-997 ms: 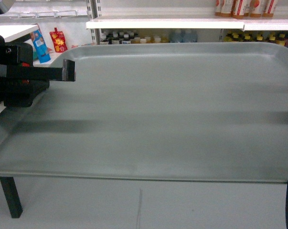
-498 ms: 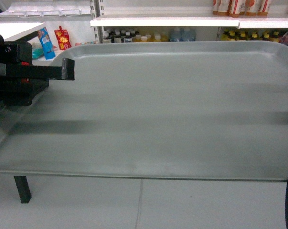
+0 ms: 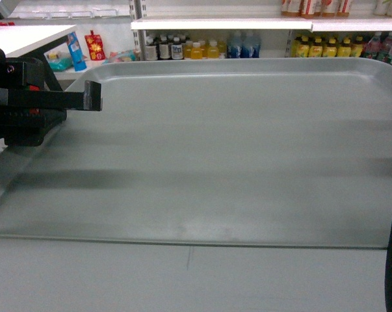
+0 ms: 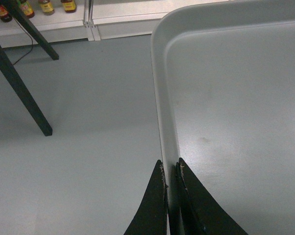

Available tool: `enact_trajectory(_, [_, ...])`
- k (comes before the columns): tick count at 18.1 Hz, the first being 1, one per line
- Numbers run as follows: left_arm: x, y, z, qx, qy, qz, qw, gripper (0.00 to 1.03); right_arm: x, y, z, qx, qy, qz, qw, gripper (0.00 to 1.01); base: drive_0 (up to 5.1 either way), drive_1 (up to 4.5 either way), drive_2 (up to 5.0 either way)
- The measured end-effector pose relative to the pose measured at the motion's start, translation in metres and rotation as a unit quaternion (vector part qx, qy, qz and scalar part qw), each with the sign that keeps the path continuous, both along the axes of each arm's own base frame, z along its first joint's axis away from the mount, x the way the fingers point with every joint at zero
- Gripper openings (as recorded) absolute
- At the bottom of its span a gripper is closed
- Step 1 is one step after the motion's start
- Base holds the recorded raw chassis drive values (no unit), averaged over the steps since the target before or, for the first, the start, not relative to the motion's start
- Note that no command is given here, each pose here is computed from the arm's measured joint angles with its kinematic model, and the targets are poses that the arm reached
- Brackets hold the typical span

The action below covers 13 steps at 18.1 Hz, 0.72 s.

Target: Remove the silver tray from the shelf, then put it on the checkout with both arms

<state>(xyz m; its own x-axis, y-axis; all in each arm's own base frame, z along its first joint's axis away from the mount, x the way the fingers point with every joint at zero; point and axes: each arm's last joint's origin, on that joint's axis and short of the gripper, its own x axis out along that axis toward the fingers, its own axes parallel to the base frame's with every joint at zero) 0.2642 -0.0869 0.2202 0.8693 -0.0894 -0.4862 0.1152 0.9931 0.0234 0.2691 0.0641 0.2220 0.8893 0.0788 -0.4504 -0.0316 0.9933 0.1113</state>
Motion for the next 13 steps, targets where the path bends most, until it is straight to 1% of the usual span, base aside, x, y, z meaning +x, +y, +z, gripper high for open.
enact_trajectory(4, [-0.0001, 0.0, -0.0004, 0.0, 0.002, 0.0, 1.0, 0.03, -0.0001, -0.0001, -0.0005, -0.001, 0.003, 0.0, 1.0, 0.03, 0.1, -4.1, 4.3])
enact_trajectory(5, [0.0, 0.0, 0.0006, -0.001, -0.002, 0.0, 1.0, 0.03, 0.0, 0.0, 0.001, 0.001, -0.004, 0.0, 1.0, 0.03, 0.0, -4.14, 4.2])
enact_trajectory(7, [-0.0005, 0.0002, -0.0004, 0.001, 0.003, 0.0, 1.0, 0.03, -0.0002, 0.0, -0.0008, -0.001, 0.004, 0.001, 1.0, 0.03, 0.0, -4.14, 4.2])
enact_trajectory(9, [-0.0002, -0.0001, 0.0015, -0.002, -0.004, 0.0, 1.0, 0.03, -0.0007, -0.0003, 0.0017, 0.001, -0.005, -0.001, 1.0, 0.03, 0.0, 0.0, 0.0])
enact_trajectory(10, [-0.0007, 0.0004, 0.0004, 0.001, 0.001, 0.001, 1.0, 0.03, -0.0009, 0.0001, 0.0008, 0.0, -0.001, 0.001, 1.0, 0.03, 0.0, 0.0, 0.0])
enact_trajectory(13, [-0.0005, -0.0005, 0.0011, -0.001, -0.003, -0.001, 1.0, 0.03, -0.0005, -0.0006, 0.0004, 0.0, -0.001, -0.001, 1.0, 0.03, 0.0, 0.0, 0.0])
